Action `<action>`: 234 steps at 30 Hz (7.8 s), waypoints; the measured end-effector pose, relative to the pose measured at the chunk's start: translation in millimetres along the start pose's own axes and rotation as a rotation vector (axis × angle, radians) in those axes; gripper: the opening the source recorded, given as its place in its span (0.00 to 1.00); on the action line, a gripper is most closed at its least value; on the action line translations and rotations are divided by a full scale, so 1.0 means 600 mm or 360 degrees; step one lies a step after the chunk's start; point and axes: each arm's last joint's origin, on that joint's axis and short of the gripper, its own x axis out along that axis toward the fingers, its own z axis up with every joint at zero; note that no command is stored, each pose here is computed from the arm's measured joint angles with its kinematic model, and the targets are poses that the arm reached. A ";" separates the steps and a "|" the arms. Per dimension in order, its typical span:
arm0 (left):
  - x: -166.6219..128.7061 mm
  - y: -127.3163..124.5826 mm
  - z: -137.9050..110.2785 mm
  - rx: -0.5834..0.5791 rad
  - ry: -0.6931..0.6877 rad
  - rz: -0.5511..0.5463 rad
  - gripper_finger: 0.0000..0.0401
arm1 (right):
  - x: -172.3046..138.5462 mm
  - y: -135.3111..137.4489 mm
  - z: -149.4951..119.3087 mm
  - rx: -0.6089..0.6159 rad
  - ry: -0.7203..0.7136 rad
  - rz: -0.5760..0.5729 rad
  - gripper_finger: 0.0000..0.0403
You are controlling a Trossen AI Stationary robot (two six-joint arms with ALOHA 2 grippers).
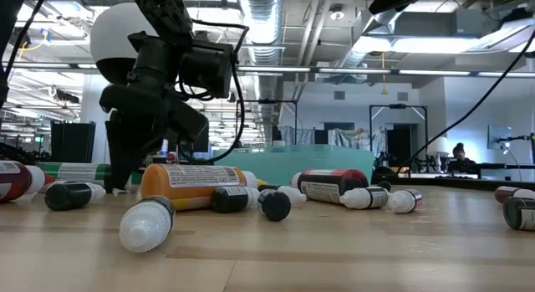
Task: Pick & Place food coloring
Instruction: Put the large green food coloring bottle into the green bin
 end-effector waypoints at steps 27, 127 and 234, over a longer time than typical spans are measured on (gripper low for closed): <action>0.002 0.000 -0.003 0.0045 0.0061 -0.0042 0.37 | 0.000 0.000 0.001 0.0000 -0.0006 -0.0002 0.00; -0.052 -0.039 0.030 0.0302 -0.0206 0.0048 0.30 | 0.000 0.000 0.001 0.0004 -0.0011 0.0000 0.00; -0.234 0.098 0.185 -0.0303 -0.1595 0.0506 0.29 | -0.004 0.013 -0.010 0.0017 0.0082 0.0035 0.00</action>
